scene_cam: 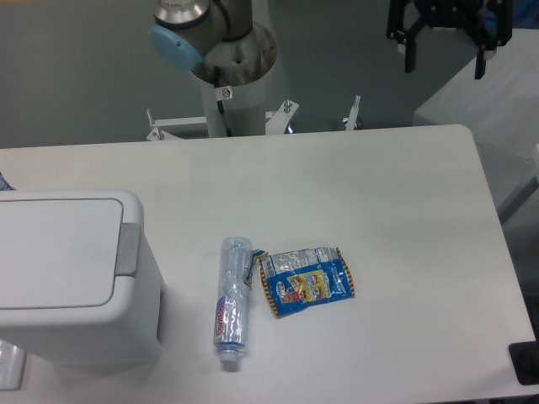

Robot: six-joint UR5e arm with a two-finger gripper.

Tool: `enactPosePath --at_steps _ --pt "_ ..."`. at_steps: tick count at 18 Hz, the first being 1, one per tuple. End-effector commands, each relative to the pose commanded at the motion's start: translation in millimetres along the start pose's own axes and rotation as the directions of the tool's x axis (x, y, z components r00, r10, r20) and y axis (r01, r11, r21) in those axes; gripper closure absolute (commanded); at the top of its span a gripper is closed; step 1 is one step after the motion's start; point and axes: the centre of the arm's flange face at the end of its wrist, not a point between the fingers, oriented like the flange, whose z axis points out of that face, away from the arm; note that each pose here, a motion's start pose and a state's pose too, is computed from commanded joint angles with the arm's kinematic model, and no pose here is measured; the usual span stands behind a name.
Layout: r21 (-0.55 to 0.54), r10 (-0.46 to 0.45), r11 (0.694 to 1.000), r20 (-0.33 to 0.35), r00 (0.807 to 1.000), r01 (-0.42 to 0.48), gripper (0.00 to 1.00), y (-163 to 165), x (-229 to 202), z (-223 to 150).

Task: Open the trash can
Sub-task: 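Move the open gripper across the table toward the white trash can lid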

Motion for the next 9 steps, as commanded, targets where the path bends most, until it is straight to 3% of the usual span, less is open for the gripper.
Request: enactPosePath --at_steps 2,5,7,9 --pt "0.006 -0.115 0.993 -0.005 0.993 0.115 0.0 -10 6 1" --pt "0.033 -0.253 0.967 -0.013 0.967 0.253 0.0 -38 23 5" --pt "0.051 -0.358 0.932 -0.016 0.934 0.358 0.0 -52 31 10" --pt "0.065 -0.478 0.875 -0.032 0.878 0.479 0.0 -65 44 17"
